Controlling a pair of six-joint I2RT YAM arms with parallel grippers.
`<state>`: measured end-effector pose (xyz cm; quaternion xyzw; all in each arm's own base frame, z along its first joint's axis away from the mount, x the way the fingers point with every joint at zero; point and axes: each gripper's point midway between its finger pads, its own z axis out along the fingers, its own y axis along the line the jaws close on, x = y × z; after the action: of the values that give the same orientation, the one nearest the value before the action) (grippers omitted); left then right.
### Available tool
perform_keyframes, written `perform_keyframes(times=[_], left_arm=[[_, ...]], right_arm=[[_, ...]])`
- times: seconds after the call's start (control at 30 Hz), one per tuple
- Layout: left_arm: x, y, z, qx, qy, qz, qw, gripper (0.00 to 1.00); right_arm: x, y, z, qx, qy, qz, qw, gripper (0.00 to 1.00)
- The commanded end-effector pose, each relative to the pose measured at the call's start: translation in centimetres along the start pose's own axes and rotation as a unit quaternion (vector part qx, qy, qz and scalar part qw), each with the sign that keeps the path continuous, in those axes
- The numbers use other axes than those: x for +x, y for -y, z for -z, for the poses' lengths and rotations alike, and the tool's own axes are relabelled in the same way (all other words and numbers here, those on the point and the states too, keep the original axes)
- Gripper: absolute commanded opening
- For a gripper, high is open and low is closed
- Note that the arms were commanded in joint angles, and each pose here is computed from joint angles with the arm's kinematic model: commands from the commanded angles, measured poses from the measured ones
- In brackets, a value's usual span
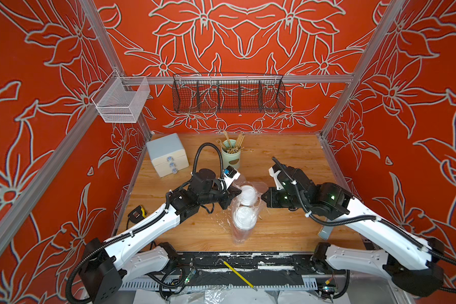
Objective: Pack milk tea into plastic carrier bags
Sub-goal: Adjust the plastic carrier bag at the center of the board.
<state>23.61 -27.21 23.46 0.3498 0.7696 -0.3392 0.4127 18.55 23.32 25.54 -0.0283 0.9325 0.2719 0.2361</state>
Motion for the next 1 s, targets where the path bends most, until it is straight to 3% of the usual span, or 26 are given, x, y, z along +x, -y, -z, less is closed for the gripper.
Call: perform_keyframes(times=[0.0,0.17,0.33,0.53,0.7,0.83,0.97], left_arm=[[-0.8,0.3,0.2,-0.001,0.006,-0.012,1.0,0.0],[-0.9,0.3,0.3,0.0,0.006,-0.011,1.0,0.0],[-0.6,0.2,0.0,0.001,0.0,-0.009,1.0,0.0],[-0.7,0.1,0.3,-0.006,-0.001,-0.009,1.0,0.0],[-0.8,0.1,0.7,-0.01,0.003,-0.012,1.0,0.0],[-0.7,0.3,1.0,-0.009,0.004,-0.01,1.0,0.0],[-0.8,0.3,1.1,-0.01,0.008,-0.01,1.0,0.0]], right_arm=[[0.0,0.0,-0.2,0.004,-0.01,0.007,1.0,0.13],[-0.2,-0.2,-0.1,0.001,-0.007,0.009,1.0,0.51],[-0.8,-0.5,0.5,-0.003,0.007,0.014,1.0,0.74],[-2.1,-0.4,1.9,0.017,0.027,0.032,0.999,0.94],[-4.5,0.0,3.3,0.052,0.069,0.055,0.995,0.93],[-7.3,-0.4,3.7,0.051,0.108,0.062,0.991,0.8],[-10.2,-0.3,1.9,0.044,0.106,0.046,0.992,0.71]])
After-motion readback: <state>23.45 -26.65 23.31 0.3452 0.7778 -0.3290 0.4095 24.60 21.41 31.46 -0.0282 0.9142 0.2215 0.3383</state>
